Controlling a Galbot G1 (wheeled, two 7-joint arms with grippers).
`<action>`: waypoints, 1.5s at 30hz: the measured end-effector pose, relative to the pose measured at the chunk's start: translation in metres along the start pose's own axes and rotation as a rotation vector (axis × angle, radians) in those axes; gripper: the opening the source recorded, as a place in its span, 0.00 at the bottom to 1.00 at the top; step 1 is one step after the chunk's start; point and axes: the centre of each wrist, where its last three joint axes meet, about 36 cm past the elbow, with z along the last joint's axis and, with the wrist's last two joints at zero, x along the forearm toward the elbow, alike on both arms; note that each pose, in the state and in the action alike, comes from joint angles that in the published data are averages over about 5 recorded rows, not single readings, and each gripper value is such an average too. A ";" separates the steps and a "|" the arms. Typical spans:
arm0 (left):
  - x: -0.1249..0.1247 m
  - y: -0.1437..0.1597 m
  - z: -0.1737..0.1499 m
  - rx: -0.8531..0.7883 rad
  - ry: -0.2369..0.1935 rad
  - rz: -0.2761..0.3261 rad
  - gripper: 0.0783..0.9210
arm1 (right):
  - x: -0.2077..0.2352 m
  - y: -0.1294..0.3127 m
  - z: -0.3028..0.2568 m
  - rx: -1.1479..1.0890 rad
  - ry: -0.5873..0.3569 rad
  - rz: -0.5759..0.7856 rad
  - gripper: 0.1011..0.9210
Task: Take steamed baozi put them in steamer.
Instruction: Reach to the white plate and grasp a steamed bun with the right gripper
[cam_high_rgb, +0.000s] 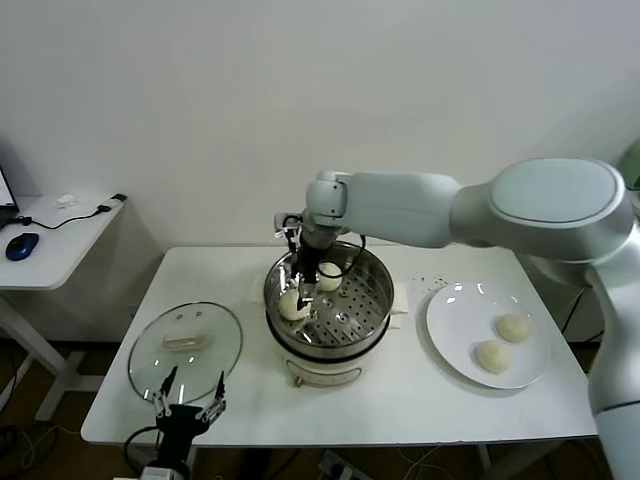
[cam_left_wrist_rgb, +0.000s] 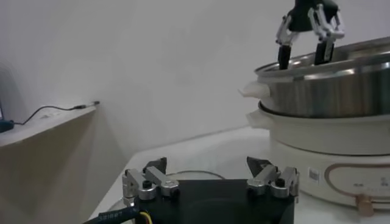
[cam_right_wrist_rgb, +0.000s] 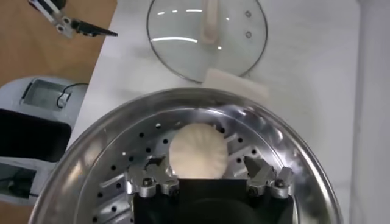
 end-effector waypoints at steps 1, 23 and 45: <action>0.000 0.000 0.000 0.001 -0.001 0.000 0.88 | 0.009 0.002 0.008 -0.002 0.000 0.003 0.88; 0.011 0.010 -0.005 0.006 0.009 0.001 0.88 | 0.079 0.122 0.289 -0.175 0.113 0.060 0.88; 0.020 0.008 0.000 0.012 0.048 -0.013 0.88 | -0.041 0.176 0.390 -0.238 0.243 -0.016 0.88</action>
